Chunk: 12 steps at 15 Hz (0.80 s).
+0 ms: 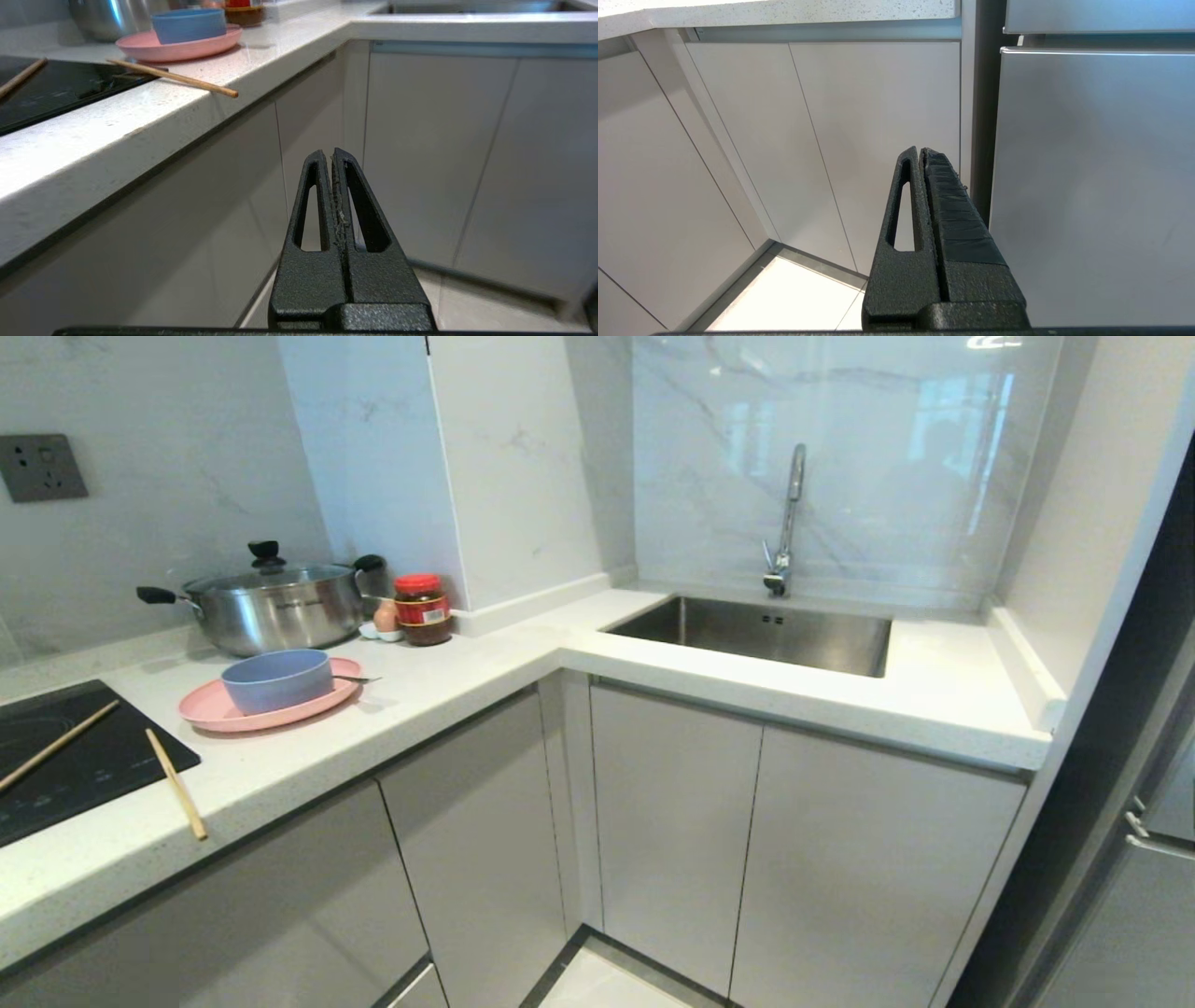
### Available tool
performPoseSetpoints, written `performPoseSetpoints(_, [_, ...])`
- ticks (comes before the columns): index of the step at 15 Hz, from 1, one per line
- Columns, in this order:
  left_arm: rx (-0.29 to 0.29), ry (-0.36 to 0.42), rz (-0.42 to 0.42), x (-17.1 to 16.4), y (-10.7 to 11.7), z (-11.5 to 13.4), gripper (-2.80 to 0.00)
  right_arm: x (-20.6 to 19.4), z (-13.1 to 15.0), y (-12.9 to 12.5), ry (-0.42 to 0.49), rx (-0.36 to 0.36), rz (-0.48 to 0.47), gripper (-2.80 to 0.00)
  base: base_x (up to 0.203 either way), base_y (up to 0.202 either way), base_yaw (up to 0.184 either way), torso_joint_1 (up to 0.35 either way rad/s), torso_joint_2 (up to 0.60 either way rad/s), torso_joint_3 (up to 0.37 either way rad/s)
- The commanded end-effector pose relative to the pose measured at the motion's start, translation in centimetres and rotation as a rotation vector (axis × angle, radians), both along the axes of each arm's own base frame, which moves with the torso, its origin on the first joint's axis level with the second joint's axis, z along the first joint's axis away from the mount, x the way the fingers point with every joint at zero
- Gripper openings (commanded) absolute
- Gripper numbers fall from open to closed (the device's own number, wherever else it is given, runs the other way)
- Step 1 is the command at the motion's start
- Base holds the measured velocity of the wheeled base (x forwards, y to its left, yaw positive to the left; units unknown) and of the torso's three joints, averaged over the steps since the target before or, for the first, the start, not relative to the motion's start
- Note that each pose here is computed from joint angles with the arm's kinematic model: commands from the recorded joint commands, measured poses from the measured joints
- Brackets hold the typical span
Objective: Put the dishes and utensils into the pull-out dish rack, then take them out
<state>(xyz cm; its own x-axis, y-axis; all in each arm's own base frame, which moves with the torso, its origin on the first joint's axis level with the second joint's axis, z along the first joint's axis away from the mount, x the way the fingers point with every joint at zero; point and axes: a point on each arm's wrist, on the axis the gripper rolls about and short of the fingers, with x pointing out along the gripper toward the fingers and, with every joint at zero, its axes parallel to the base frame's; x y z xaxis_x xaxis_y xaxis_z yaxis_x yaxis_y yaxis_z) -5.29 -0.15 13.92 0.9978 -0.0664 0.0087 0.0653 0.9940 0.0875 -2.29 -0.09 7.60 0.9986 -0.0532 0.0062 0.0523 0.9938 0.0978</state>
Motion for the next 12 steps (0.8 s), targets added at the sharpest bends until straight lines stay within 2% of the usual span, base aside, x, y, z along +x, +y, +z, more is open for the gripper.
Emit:
performPoseSetpoints(1, [0.016,-0.095,0.006,1.9,0.0,-3.2,-2.8,0.0,0.0,0.0,-0.003,0.0,0.0,-2.8,0.0,0.0,0.0,0.0,0.0,0.0])
performPoseSetpoints(2, [0.03,-0.13,0.008,2.6,0.0,-4.2,-2.8,0.0,0.0,0.0,-0.003,0.0,0.0,-2.8,0.0,0.0,0.0,0.0,0.0,0.0])
performPoseSetpoints(3, [0.037,-0.135,0.014,2.9,0.0,-4.9,-2.8,0.0,0.0,0.0,-0.004,0.0,0.0,-2.8,0.0,0.0,0.0,0.0,0.0,0.0])
performPoseSetpoints(4, [0.041,-0.098,0.025,3.0,0.0,-5.4,-2.8,0.0,0.0,0.0,-0.003,0.0,0.0,-2.8,0.0,0.0,0.0,0.0,0.0,0.0])
performPoseSetpoints(5, [0.045,-0.001,0.028,3.0,0.0,-6.3,-2.8,0.0,0.0,0.0,-0.005,0.0,0.0,-2.8,0.0,0.0,0.0,0.0,0.0,0.0])
performPoseSetpoints(6, [0.049,0.056,0.027,3.0,0.0,-6.8,-2.8,0.0,0.0,0.0,-0.003,0.0,0.0,-2.8,0.0,0.0,0.0,0.0,0.0,0.0])
performPoseSetpoints(8, [0.079,0.017,0.022,3.0,0.0,-6.4,-2.8,0.0,0.0,0.0,-0.003,0.0,0.0,-2.8,0.0,0.0,0.0,0.0,0.0,0.0])
performPoseSetpoints(10, [0.072,0.016,0.026,3.0,0.0,-6.4,-2.8,0.0,0.0,0.0,-0.003,0.0,0.0,-2.8,0.0,0.0,0.0,0.0,0.0,0.0])
performPoseSetpoints(12, [0.022,0.02,0.033,3.0,0.1,-6.4,-2.8,0.0,0.0,0.0,-0.003,0.0,0.0,-2.8,0.0,0.0,0.0,0.0,0.0,0.0])
